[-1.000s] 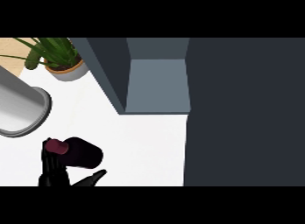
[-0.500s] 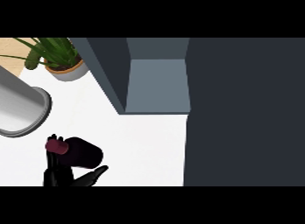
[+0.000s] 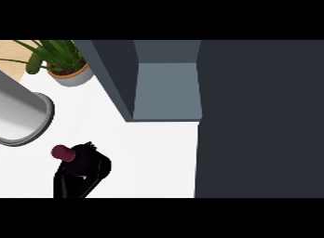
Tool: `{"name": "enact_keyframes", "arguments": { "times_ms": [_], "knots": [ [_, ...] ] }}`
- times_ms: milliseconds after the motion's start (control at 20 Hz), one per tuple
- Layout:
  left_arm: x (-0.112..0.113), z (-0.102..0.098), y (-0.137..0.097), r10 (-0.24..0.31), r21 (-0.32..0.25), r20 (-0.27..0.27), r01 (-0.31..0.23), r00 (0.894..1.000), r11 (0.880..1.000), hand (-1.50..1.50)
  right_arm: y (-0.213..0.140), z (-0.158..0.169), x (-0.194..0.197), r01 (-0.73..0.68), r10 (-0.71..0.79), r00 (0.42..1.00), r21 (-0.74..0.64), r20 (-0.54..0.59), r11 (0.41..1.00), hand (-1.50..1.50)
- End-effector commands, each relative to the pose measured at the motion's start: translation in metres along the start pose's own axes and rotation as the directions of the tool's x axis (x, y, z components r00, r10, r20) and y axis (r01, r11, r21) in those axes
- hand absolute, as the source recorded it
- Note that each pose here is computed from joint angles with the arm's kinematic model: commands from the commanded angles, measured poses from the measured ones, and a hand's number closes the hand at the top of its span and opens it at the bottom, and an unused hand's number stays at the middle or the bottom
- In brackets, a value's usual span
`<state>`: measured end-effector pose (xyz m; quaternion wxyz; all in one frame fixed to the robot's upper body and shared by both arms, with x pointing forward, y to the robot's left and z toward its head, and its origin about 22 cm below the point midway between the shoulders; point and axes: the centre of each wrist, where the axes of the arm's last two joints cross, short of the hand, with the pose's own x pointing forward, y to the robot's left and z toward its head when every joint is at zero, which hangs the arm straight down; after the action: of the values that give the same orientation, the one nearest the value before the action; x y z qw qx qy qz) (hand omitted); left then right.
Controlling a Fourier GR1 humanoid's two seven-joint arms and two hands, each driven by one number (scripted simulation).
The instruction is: Pick up the wine, place it into the cabinet and close the cabinet
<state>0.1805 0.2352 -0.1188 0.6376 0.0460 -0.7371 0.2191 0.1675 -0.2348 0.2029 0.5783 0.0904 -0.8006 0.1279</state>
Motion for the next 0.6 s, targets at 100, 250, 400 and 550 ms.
{"name": "enact_keyframes", "arguments": {
  "times_ms": [100, 250, 400, 550],
  "knots": [
    [0.001, 0.006, -0.003, -0.049, -0.076, 0.007, 0.049, 0.999, 0.996, 1.5, 0.002, 0.027, 0.026, 0.026, -0.028, 0.997, 0.025, 0.069, 0.999, -1.5],
    [0.004, -0.007, -0.015, -0.203, -0.127, 0.082, 0.213, 0.976, 0.969, 1.5, 0.005, 0.017, 0.021, 0.01, -0.013, 0.998, 0.042, 0.064, 0.999, -1.5],
    [-0.007, -0.017, -0.013, -0.207, -0.137, 0.098, 0.219, 0.974, 0.966, 1.5, 0.007, 0.029, 0.031, 0.003, -0.006, 0.997, 0.038, 0.08, 0.999, -1.5],
    [0.021, -0.021, 0.038, -0.154, -0.255, 0.061, 0.165, 0.986, 0.953, 1.5, 0.008, 0.022, 0.013, 0.017, -0.018, 0.996, 0.011, 0.082, 1.0, -1.5]
  ]
}}
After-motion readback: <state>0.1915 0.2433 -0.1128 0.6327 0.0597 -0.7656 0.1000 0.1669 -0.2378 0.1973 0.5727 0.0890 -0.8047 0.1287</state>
